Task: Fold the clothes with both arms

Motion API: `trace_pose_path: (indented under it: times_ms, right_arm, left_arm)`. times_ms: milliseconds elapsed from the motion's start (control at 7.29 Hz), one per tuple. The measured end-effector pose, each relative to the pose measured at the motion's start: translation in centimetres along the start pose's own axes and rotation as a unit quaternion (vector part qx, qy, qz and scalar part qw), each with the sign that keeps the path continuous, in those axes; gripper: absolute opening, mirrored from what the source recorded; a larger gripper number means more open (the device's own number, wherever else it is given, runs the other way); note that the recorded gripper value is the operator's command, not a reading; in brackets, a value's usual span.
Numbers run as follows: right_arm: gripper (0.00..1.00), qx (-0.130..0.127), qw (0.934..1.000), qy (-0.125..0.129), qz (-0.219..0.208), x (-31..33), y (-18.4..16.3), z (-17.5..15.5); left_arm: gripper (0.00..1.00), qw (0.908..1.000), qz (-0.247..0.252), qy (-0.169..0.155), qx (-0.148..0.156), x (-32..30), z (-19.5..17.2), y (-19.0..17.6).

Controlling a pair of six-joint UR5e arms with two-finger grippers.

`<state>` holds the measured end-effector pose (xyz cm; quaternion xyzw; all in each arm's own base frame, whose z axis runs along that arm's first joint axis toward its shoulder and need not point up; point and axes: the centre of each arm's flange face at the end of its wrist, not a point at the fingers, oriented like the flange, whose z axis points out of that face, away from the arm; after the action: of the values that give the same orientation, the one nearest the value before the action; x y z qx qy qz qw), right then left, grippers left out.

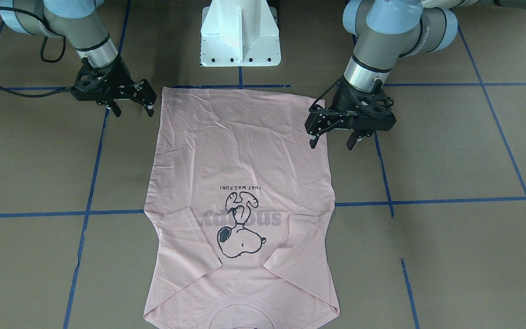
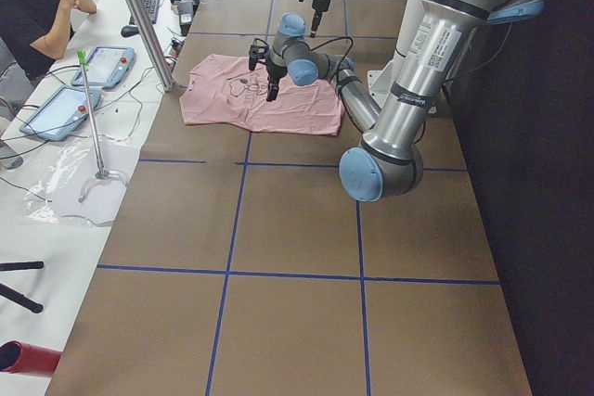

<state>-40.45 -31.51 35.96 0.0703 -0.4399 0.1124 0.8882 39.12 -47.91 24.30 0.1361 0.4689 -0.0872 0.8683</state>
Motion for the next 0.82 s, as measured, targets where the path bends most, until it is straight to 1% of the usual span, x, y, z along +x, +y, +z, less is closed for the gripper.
trace_pose_path:
  times_ms: [137, 412, 686, 823]
  right_arm:
    - [1.0, 0.002, 1.0, 0.008, 0.0, -0.9, 3.0, 0.9]
    - [1.0, -0.001, 0.9991, 0.041, -0.015, -3.7, 7.4, 2.3]
    - [1.0, -0.01, 0.9978, 0.057, -0.033, -4.7, 10.4, 3.7]
    - [0.99, -0.015, 0.9974, 0.059, -0.037, -4.8, 11.0, 4.1]
  left_arm:
    - [1.0, 1.0, 0.0, 0.0, 0.0, -0.1, 0.1, 0.0]
    - [1.0, 1.0, 0.0, 0.0, -0.001, -0.1, 0.2, 0.1]
    - [1.0, 1.0, 0.0, -0.002, -0.002, -0.3, 0.4, 0.1]
    - [1.0, 1.0, 0.0, -0.003, -0.002, -0.4, 0.5, 0.1]
